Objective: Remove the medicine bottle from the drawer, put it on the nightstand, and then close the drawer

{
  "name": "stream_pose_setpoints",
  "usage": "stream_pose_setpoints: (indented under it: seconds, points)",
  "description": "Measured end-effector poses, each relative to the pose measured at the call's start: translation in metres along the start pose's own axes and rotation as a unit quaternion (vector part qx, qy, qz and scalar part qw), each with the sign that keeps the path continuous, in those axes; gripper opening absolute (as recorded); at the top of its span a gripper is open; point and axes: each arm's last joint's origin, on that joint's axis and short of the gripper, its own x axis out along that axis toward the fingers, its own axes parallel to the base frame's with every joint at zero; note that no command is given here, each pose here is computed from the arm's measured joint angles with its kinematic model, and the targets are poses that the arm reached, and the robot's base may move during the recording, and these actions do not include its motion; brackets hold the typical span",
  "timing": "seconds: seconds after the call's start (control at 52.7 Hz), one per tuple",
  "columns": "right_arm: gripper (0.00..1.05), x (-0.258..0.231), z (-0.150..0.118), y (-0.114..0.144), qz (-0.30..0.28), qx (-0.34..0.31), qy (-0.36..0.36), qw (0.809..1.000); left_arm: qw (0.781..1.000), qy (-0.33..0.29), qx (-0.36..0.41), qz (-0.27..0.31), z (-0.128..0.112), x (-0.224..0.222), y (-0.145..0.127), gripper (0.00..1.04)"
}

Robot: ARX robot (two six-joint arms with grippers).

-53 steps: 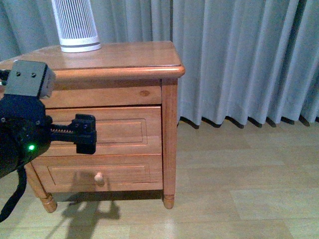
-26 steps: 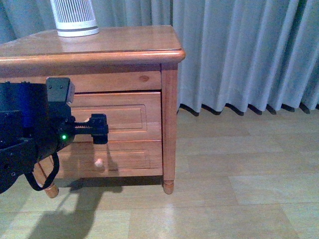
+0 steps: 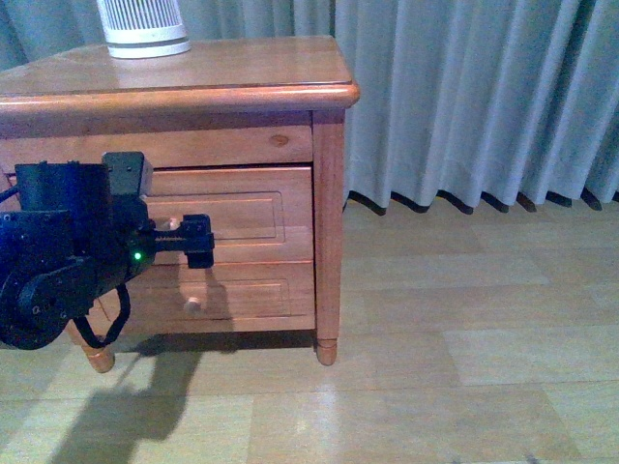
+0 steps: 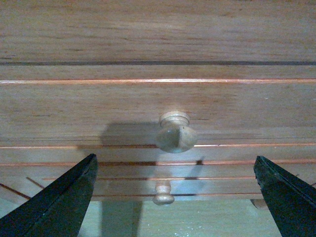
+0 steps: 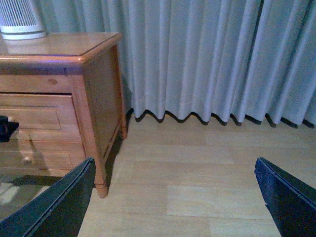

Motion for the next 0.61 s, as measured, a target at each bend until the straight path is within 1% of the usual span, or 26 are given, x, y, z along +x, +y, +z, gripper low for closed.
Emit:
stream_pose_setpoints:
  seconds: [0.228,0.418,0.607]
  points:
    - [0.98,0.000,0.000,0.000,0.000,0.000,0.000,1.000,1.000,-0.007,-0.004,0.000,0.004,0.011,0.000,0.98]
    - [0.98,0.000,0.000,0.000,0.000,0.000,0.000,1.000,1.000,0.001,-0.004,0.000,-0.002,0.016,0.000,0.98]
    - [0.98,0.000,0.000,0.000,0.000,0.000,0.000,1.000,1.000,-0.002,-0.007,0.002,0.000,0.021,0.001,0.98]
